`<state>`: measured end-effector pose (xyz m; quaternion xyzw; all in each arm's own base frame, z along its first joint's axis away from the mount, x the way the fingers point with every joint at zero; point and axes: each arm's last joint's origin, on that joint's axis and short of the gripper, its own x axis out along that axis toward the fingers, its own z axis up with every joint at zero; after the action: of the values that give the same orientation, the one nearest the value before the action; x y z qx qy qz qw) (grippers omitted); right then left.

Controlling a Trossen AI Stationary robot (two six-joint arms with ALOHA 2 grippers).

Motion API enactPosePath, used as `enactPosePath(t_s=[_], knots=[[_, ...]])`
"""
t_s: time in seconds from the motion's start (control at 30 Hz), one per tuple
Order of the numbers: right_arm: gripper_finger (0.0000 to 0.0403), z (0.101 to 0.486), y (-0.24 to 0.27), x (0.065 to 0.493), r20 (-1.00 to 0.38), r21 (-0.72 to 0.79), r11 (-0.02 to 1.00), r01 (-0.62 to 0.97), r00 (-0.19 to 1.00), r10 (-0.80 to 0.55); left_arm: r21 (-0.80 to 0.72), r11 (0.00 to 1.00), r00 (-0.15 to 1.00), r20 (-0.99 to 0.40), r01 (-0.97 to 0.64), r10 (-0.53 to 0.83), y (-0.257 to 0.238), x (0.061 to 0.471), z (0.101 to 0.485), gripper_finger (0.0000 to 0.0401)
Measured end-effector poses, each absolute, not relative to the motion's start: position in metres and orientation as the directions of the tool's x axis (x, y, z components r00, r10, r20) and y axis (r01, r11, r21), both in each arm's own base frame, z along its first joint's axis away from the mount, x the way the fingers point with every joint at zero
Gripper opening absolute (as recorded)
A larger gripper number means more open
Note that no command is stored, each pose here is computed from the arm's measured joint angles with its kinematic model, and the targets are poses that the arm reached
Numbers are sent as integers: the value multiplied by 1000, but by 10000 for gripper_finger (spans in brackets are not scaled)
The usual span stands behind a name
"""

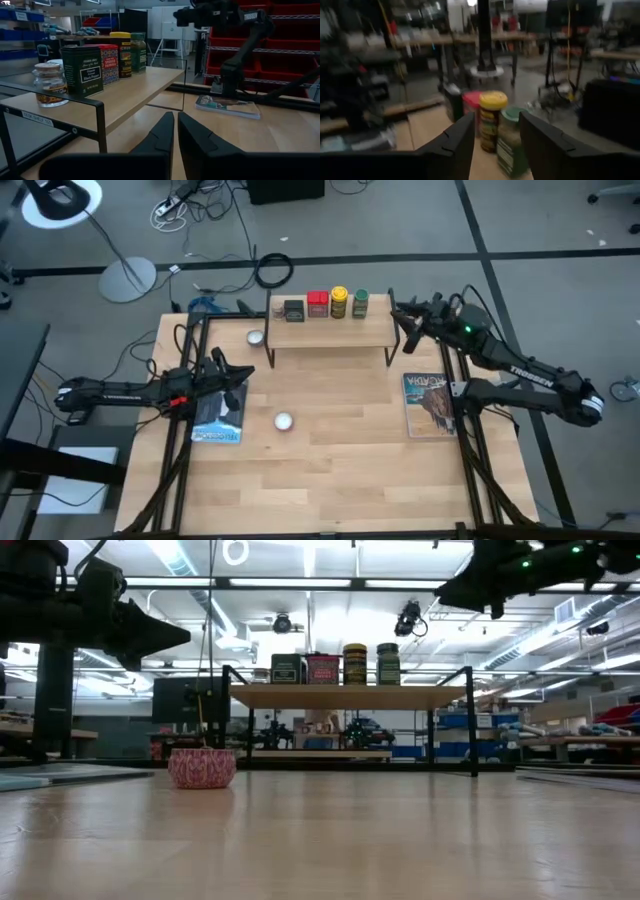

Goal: Shelf spices
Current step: Remove the green seasoning bottle from the shelf

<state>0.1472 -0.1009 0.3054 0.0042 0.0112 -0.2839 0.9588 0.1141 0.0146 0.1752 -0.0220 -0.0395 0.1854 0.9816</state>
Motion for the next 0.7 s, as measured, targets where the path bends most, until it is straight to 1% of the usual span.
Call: enactPosePath(t_s=[0.1,0.23,0.4,0.53,0.7], knots=[[179,313,-113,160,-82,-36,834,551,830,-552,-60,930,928,69,-362,366,15,114,175,29],[211,333,-128,174,-69,-74,842,534,840,-538,-65,930,928,69,-362,366,15,114,175,29],[259,346,-148,187,-157,-95,849,520,834,-529,-65,930,928,69,-362,366,15,114,175,29],[297,349,-158,197,-223,-97,853,512,824,-520,-64,930,928,69,-362,366,15,114,175,29],[330,349,-167,208,-246,-98,856,507,821,-515,-61,930,928,69,-362,366,15,114,175,29]])
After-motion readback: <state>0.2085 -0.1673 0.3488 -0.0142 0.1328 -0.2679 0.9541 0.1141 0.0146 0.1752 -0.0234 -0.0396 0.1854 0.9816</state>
